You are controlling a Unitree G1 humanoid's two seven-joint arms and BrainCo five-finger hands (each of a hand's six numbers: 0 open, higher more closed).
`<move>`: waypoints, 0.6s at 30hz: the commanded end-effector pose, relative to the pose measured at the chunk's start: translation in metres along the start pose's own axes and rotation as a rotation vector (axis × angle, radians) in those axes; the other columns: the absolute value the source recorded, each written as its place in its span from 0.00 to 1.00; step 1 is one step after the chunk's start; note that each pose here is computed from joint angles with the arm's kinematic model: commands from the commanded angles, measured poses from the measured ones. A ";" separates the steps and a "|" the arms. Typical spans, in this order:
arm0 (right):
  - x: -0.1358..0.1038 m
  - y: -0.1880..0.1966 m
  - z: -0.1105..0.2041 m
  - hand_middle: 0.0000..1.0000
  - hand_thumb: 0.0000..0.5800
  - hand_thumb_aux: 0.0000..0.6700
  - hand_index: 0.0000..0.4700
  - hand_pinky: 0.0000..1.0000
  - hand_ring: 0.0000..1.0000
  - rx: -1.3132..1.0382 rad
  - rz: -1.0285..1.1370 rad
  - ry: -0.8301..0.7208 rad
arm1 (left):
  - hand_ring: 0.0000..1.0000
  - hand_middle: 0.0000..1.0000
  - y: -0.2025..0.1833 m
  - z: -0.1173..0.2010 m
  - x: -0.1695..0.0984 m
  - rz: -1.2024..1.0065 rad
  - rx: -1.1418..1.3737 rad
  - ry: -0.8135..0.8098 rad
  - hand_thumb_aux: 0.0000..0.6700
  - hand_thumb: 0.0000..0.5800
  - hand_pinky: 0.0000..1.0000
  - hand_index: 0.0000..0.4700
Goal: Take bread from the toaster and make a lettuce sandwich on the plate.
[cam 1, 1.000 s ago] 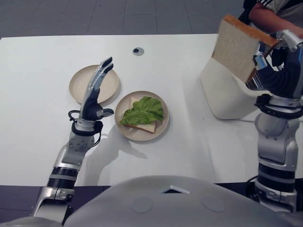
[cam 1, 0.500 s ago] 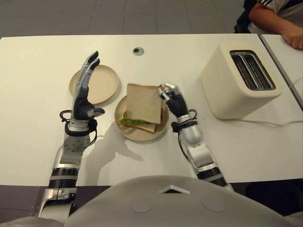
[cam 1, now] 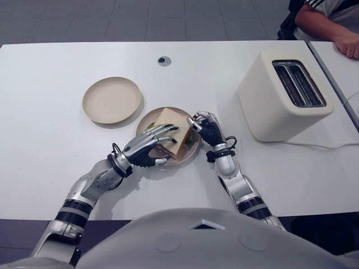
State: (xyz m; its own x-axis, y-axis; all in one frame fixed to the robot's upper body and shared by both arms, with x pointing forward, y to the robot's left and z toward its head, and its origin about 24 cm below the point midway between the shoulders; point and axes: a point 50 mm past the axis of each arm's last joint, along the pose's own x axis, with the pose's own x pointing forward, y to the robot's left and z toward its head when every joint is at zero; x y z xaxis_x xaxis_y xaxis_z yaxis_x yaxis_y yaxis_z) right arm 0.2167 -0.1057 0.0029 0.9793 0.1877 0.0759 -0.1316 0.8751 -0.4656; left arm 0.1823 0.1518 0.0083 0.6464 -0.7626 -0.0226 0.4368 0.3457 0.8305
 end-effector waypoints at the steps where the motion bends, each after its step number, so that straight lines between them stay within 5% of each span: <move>1: 0.009 -0.027 0.022 0.00 0.00 0.00 0.00 0.00 0.00 -0.018 -0.138 -0.117 | 0.00 0.00 -0.033 -0.025 -0.021 -0.238 -0.018 0.186 0.57 0.81 0.00 0.57; 4: 0.007 -0.069 0.043 0.00 0.00 0.00 0.00 0.00 0.00 -0.105 -0.370 -0.246 | 0.00 0.00 -0.026 -0.025 -0.013 -0.165 0.000 0.155 0.51 0.76 0.00 0.51; 5: 0.003 -0.075 0.052 0.00 0.00 0.00 0.00 0.00 0.00 -0.128 -0.401 -0.297 | 0.00 0.00 -0.017 -0.021 -0.006 -0.081 0.008 0.119 0.26 0.45 0.00 0.26; 6: 0.000 -0.074 0.061 0.00 0.00 0.00 0.00 0.00 0.00 -0.143 -0.390 -0.346 | 0.00 0.00 -0.005 -0.014 0.003 0.028 0.003 0.065 0.00 0.00 0.00 0.00; 7: -0.002 -0.065 0.068 0.00 0.00 0.00 0.00 0.00 0.00 -0.139 -0.322 -0.383 | 0.00 0.00 0.008 -0.004 0.011 0.159 -0.032 -0.004 0.00 0.00 0.00 0.00; 8: -0.005 -0.049 0.071 0.47 0.00 0.00 0.00 0.47 0.47 -0.108 -0.210 -0.404 | 0.00 0.00 0.023 0.010 0.018 0.312 -0.134 -0.088 0.00 0.00 0.00 0.00; 9: -0.009 -0.031 0.072 1.00 0.15 0.08 0.08 1.00 1.00 -0.062 -0.061 -0.411 | 0.00 0.00 0.040 0.026 0.019 0.450 -0.276 -0.189 0.00 0.00 0.00 0.00; 10: -0.016 -0.017 0.073 1.00 1.00 1.00 1.00 1.00 1.00 -0.006 0.071 -0.417 | 1.00 1.00 0.056 0.041 0.013 0.532 -0.409 -0.292 0.31 0.52 1.00 0.31; 11: -0.024 -0.007 0.074 1.00 1.00 1.00 1.00 1.00 1.00 0.061 0.198 -0.422 | 1.00 1.00 0.071 0.051 0.000 0.567 -0.524 -0.376 1.00 1.00 1.00 1.00; 13: -0.047 0.014 0.072 1.00 1.00 1.00 1.00 1.00 1.00 0.161 0.488 -0.438 | 1.00 1.00 0.078 0.053 -0.028 0.454 -0.603 -0.367 1.00 1.00 1.00 1.00; 18: -0.097 0.055 0.043 1.00 1.00 1.00 1.00 1.00 1.00 0.130 0.969 -0.402 | 1.00 1.00 0.014 -0.008 -0.101 -0.217 -0.542 0.203 1.00 1.00 1.00 1.00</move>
State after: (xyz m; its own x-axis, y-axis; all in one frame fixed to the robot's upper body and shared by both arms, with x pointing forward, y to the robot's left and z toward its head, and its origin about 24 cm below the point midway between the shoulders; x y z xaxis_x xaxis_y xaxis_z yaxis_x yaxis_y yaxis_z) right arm 0.1194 -0.0552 0.0217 0.4185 0.9030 0.0969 -0.8156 0.4207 -0.3972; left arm 0.1478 0.2135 0.0497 0.6604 -0.7509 0.0021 0.6749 0.5947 0.4369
